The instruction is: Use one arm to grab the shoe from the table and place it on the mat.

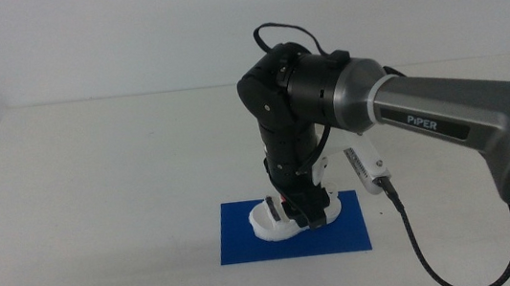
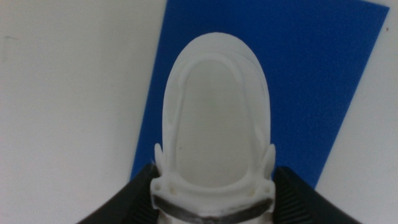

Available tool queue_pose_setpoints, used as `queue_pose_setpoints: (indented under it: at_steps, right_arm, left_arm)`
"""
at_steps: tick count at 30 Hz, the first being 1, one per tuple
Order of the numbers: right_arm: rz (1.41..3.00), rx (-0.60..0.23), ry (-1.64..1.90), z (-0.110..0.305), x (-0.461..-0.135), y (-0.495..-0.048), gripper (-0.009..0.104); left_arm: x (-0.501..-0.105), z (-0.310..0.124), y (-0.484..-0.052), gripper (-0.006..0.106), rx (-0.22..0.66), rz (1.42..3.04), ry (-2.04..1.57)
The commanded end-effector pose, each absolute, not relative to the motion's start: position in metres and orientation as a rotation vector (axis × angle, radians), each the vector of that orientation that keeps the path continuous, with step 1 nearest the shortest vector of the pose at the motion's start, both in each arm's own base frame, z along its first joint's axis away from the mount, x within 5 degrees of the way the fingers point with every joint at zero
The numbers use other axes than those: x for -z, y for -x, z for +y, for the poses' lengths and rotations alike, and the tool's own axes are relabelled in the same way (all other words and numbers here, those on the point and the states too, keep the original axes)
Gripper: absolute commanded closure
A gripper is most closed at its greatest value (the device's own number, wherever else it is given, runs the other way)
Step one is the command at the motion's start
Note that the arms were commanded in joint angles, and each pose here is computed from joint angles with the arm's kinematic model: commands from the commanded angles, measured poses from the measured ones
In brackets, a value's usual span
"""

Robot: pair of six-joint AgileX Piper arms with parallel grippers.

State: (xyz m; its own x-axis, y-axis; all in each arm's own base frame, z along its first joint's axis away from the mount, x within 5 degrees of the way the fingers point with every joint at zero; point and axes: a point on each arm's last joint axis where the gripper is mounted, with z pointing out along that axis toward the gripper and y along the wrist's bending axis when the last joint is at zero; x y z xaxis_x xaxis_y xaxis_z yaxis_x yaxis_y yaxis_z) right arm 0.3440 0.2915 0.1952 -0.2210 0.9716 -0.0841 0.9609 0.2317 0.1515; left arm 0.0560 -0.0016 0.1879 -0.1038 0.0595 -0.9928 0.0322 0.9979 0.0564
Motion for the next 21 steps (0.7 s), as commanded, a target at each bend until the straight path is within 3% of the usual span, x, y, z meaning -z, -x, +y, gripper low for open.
queue_pose_setpoints:
  at_steps: [1, 6, 12, 16, 17, 21]
  right_arm:
    - [2.297, -0.080, -1.871, 0.285, -0.224, -0.339, 0.096]
    - [2.306, -0.088, -1.879, 0.287, -0.217, -0.340, 0.096]
    - [2.313, -0.163, -1.888, 0.292, -0.215, -0.343, 0.096]
    - [2.312, -0.185, -1.886, 0.293, -0.215, -0.344, 0.090]
    - [2.304, -0.184, -1.869, 0.292, -0.215, -0.345, 0.041]
    - [2.289, -0.240, -1.821, 0.294, -0.216, -0.350, 0.016]
  left_arm:
    - [-0.198, -0.002, -0.055, 0.007, -0.004, 1.571, -0.049]
    - [-0.198, -0.002, -0.055, 0.007, -0.004, 1.571, -0.049]
    - [-0.198, -0.002, -0.055, 0.007, -0.004, 1.571, -0.049]
    - [-0.198, -0.002, -0.055, 0.007, -0.004, 1.571, -0.049]
    - [-0.198, -0.002, -0.055, 0.007, -0.004, 1.571, -0.049]
    - [-0.198, -0.002, -0.055, 0.007, -0.004, 1.571, -0.049]
